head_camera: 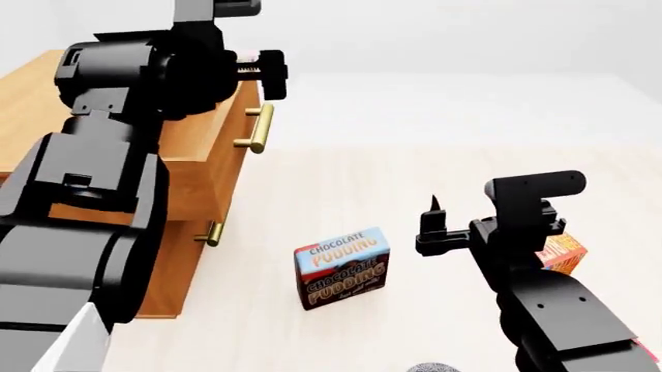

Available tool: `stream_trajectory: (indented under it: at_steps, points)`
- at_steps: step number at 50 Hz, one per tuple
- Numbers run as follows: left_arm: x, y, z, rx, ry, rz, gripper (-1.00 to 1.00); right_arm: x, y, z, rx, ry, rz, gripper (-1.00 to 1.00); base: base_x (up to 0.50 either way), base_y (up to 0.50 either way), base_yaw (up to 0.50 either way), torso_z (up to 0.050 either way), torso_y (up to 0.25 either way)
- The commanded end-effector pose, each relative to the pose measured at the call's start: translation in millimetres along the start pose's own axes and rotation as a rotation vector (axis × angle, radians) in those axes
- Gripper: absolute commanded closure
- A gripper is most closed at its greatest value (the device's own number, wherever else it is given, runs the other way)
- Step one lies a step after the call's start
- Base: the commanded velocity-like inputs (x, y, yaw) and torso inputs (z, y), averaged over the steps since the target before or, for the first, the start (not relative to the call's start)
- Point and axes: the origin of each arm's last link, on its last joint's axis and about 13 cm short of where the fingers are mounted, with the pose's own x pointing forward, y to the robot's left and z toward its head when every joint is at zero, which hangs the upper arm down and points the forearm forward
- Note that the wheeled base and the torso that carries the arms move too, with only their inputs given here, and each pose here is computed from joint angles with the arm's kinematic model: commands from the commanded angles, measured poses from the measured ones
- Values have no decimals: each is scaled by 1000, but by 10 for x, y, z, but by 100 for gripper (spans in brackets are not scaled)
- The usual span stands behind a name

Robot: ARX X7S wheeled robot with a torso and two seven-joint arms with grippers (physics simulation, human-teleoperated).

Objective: Put the bowl in the top drawer of the cabinet.

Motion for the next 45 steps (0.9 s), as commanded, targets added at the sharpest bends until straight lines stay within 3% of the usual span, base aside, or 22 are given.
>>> stream_trajectory:
  at_steps: [1,24,45]
  points:
    - [71,2,-87,-47,40,-8,-100,10,0,-29,-8,10,-4,-100,0,0,0,0,0]
    - [115,-53,-199,-234,94,-135,-100,30,12,-52,-4,15,-18,-100,0,0,0,0,0]
    - [149,-284,-333,-251,131,-226,-100,-11,-1,-72,-10,17,-25,-100,0,0,0,0,0]
